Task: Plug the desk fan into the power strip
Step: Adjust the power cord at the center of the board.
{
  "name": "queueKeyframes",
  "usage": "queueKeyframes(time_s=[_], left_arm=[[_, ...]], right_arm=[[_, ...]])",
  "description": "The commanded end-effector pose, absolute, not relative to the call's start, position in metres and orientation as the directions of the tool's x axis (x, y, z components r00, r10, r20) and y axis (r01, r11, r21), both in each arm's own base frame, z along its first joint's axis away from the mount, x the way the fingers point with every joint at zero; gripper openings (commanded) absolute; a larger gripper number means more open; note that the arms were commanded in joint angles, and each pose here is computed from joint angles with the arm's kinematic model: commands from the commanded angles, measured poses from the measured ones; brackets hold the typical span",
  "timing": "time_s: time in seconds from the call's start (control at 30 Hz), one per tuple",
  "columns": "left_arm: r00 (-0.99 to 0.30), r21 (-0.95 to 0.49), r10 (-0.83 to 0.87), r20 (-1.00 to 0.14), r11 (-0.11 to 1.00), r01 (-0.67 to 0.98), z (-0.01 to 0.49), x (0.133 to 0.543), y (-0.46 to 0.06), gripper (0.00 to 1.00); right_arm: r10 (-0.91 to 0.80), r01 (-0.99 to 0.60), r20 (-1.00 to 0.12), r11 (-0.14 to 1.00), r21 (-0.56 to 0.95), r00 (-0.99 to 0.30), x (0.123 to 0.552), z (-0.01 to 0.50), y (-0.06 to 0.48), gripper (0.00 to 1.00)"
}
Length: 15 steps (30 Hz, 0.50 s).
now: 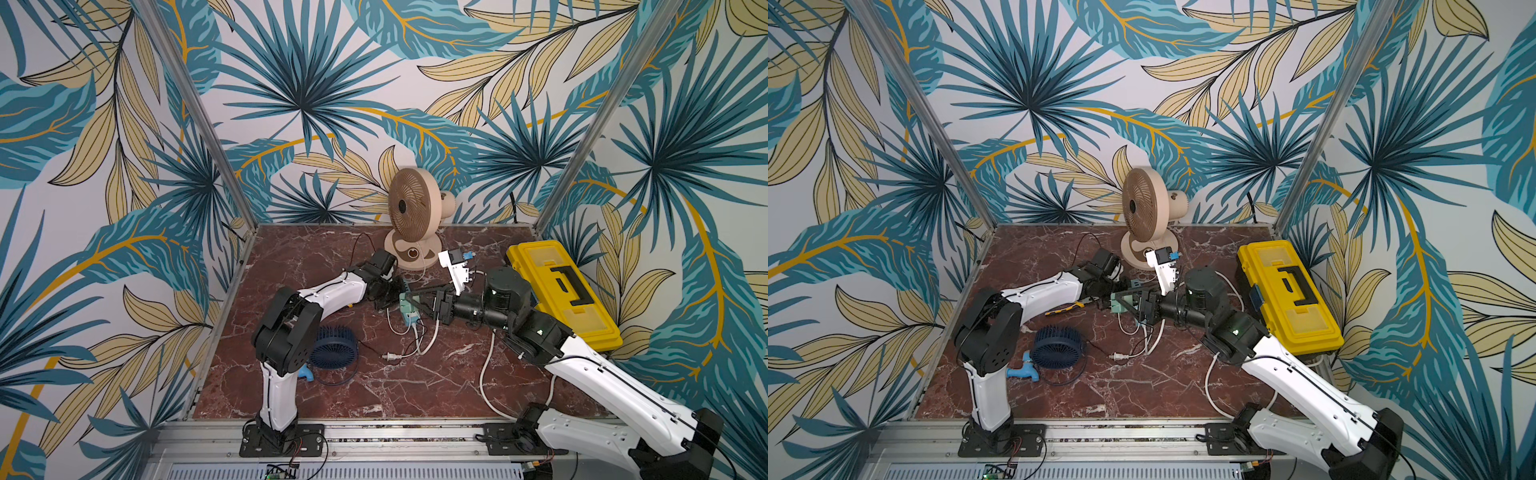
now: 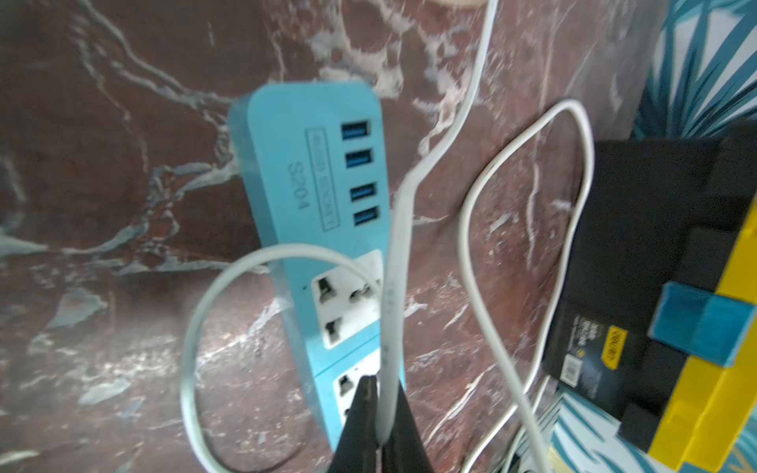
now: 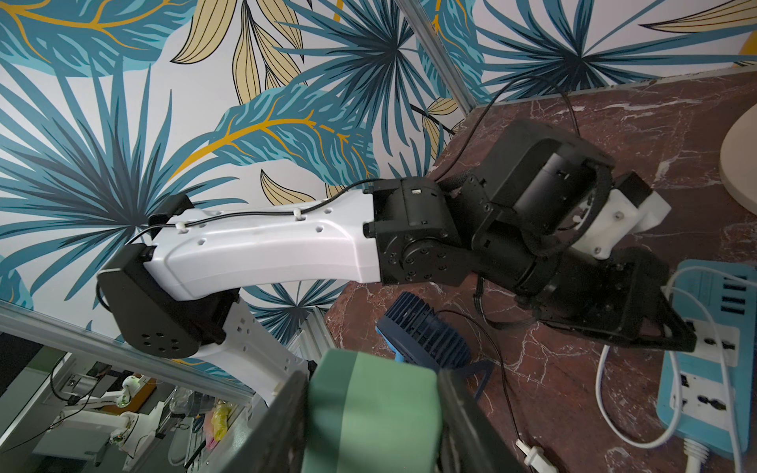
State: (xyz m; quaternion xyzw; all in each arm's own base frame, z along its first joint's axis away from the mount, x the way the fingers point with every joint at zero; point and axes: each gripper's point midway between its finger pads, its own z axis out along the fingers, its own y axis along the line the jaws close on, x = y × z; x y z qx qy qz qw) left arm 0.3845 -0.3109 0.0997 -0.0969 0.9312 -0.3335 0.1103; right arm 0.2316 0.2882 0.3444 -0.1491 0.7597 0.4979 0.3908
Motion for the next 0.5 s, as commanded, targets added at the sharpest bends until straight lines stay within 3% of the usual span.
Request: queueKeyframes(time_s=[0.0,0.47], left_arm=[[-0.917,-0.693,-0.271,-0.292,0.721,0.007,0.185,0.406,-0.301,0.0],[-0.77,-0.684,-0.37,-0.52,0.72,0.116,0.331,0.483,-0.223,0.0]], right_arm=[[0.155,-0.637,-0.757,0.45,0.626,-0.634,0.23,0.341,0.29,0.35],[0.151,-0.627,-0.746,0.451,0.635,-0.648,0.236,0.334,0.296,0.35]])
